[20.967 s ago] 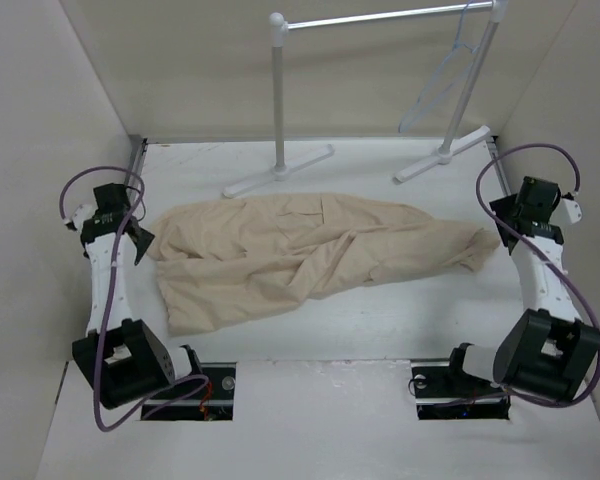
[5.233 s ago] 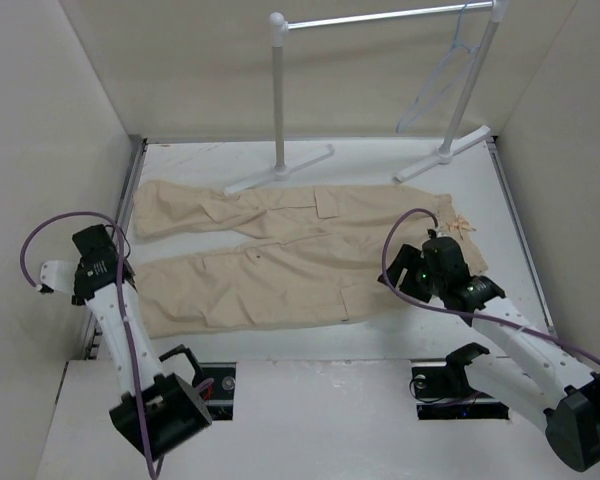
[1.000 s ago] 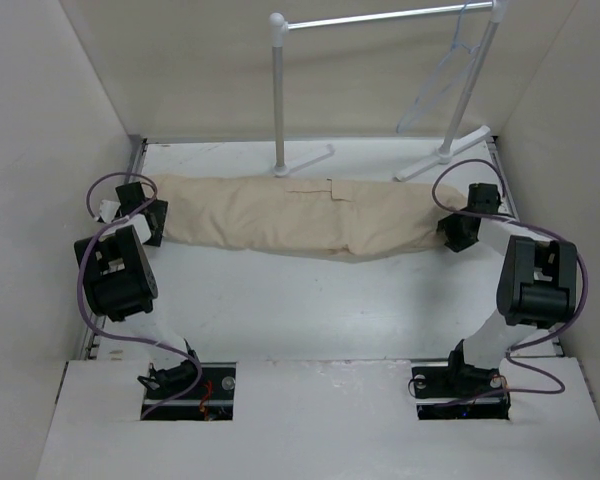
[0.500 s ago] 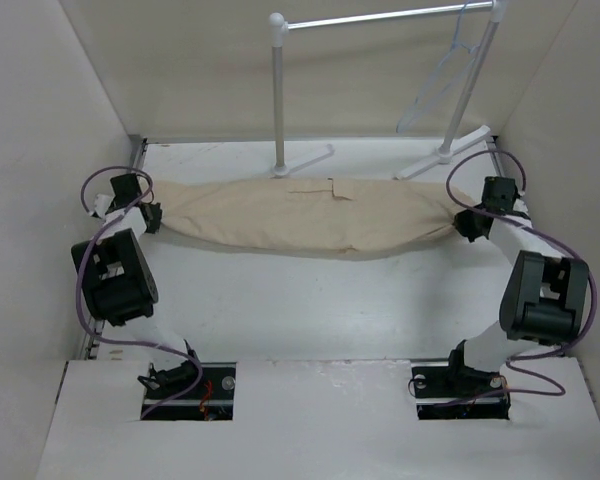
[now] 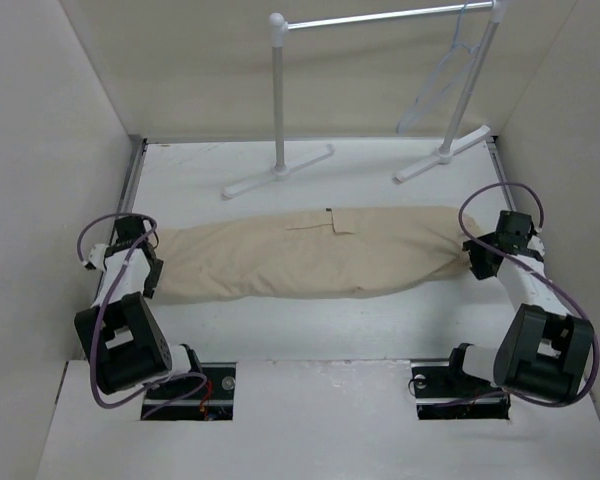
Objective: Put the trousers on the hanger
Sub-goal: Fold the trousers at the center of the board.
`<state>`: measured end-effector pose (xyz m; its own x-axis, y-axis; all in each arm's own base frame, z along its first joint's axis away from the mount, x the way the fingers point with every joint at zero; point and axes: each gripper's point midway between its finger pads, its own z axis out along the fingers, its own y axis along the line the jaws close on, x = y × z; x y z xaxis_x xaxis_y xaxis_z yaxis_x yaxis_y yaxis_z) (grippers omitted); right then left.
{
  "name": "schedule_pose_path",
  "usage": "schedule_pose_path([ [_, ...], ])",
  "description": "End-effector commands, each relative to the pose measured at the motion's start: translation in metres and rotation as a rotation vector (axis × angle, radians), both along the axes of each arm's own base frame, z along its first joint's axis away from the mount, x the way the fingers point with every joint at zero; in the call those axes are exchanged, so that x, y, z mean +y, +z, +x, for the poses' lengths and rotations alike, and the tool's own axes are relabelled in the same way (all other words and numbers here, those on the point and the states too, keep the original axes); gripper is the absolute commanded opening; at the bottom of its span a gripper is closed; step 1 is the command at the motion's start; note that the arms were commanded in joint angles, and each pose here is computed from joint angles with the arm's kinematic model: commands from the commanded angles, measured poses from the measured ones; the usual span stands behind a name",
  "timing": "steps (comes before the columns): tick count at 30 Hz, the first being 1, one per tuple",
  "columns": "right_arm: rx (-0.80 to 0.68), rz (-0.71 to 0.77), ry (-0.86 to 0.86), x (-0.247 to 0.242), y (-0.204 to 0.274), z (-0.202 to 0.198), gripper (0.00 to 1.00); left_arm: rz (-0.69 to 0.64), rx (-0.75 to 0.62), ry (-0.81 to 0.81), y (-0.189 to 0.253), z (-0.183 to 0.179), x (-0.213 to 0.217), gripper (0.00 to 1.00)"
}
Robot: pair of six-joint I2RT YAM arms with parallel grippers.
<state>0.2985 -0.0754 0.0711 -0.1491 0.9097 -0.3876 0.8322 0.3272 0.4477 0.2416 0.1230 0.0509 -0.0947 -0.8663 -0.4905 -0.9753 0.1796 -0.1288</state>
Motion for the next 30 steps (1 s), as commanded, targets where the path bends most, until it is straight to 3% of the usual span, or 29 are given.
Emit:
schedule_pose_path([
  [1,-0.031,-0.041,0.014,-0.004,0.012,-0.006,0.62,0.041,0.028,0.037,0.009,-0.025,0.007,0.47],
  [5,-0.04,-0.141,-0.006,-0.015,0.036,-0.02,0.76,0.089,-0.105,-0.03,0.059,-0.003,-0.003,0.54],
  [9,0.013,-0.165,-0.031,-0.023,0.017,-0.027,0.82,0.158,-0.201,-0.125,0.103,0.018,-0.017,0.57],
  [15,-0.036,-0.05,0.02,-0.023,-0.006,0.018,0.8,0.091,-0.263,-0.325,0.09,0.056,-0.077,0.57],
  [19,-0.049,-0.007,0.05,-0.021,-0.017,0.04,0.77,0.082,-0.277,-0.391,0.082,0.061,-0.1,0.57],
  [21,-0.037,0.02,0.049,-0.019,-0.024,0.044,0.69,0.07,-0.275,-0.405,0.073,0.06,-0.104,0.57],
  [23,-0.037,0.02,0.049,-0.019,-0.024,0.044,0.69,0.056,-0.271,-0.414,0.067,0.057,-0.107,0.57],
  [24,-0.031,0.075,0.019,-0.015,-0.033,0.05,0.23,0.051,-0.271,-0.416,0.065,0.056,-0.109,0.57],
  [25,-0.05,0.07,0.0,-0.017,-0.025,0.05,0.14,0.045,-0.275,-0.417,0.063,0.055,-0.11,0.57],
  [30,-0.181,-0.113,-0.099,-0.046,0.066,0.043,0.08,0.031,-0.276,-0.463,0.059,0.052,-0.123,0.56],
])
